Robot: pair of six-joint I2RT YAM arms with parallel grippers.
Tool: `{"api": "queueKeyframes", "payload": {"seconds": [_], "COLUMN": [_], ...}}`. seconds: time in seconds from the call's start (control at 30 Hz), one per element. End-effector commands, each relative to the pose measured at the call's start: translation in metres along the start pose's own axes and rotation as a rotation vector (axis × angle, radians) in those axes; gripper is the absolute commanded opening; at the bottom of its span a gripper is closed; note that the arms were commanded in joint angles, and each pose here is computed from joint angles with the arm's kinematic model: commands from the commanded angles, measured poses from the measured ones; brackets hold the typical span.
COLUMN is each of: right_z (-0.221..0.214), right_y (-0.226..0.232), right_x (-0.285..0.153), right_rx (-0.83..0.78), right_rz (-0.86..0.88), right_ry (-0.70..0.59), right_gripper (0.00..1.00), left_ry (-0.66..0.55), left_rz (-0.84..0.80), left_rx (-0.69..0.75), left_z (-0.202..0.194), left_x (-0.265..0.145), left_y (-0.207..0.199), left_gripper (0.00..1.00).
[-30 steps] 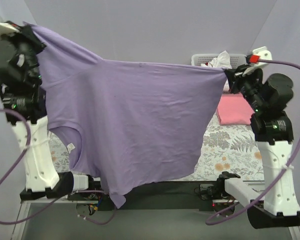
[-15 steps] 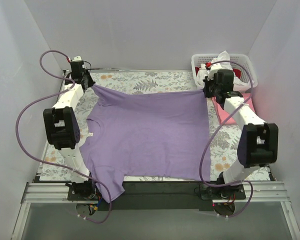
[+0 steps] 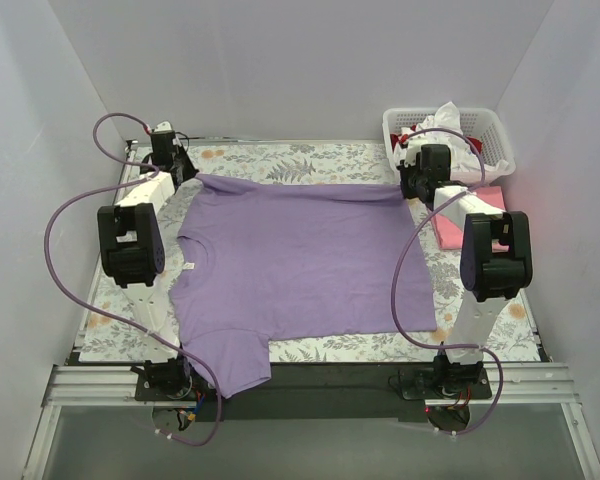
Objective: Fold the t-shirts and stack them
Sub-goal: Flatten the tshirt out, then fold the tshirt
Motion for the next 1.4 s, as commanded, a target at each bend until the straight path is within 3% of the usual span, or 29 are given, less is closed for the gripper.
{"api": "queueKeyframes", "payload": {"seconds": [0.0, 0.2, 0.67, 0.87, 1.37], "right_z": [0.031, 0.03, 0.006, -0.003, -0.049], "right_y": [-0.016, -0.017, -0.008, -0.008, -0.009], "right_x": [-0.001, -0.01, -0.028, -0.037, -0.028], "right_rx": [-0.035, -0.04, 0.012, 0.015, 0.034], "right_rz": [-0.054, -0.06, -0.045, -0.064, -0.105], "right_ry": [-0.099, -0.099, -0.039, -0.025, 0.087], "right_gripper": [0.01, 0.01, 0.01, 0.01, 0.01], "left_ry": [-0.067, -0.082, 0.003, 0.069, 0.04], "left_rz": [-0.042, 0.029, 0.109, 0.163, 0.175], "left_rx": [-0.018, -0.069, -0.14, -0.204, -0.335], "left_z": [0.023, 0.029, 0.0, -0.031, -0.071], "left_x": [-0.026, -0.063, -0.122, -0.146, -0.193], "left_y": [-0.013, -0.005, 0.012, 0.025, 0.04], "left_gripper": [0.0, 0.0, 0.0, 0.0, 0.0]}}
Point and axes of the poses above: each gripper's point midway between its finger pads, its own x axis out along the fingers, its own y axis along the line the jaws close on, z = x × y, the point moved 3 cm from there along -x, back along the fingers, and after that the axes turned 1 degree about -x, right-handed, at the moved point
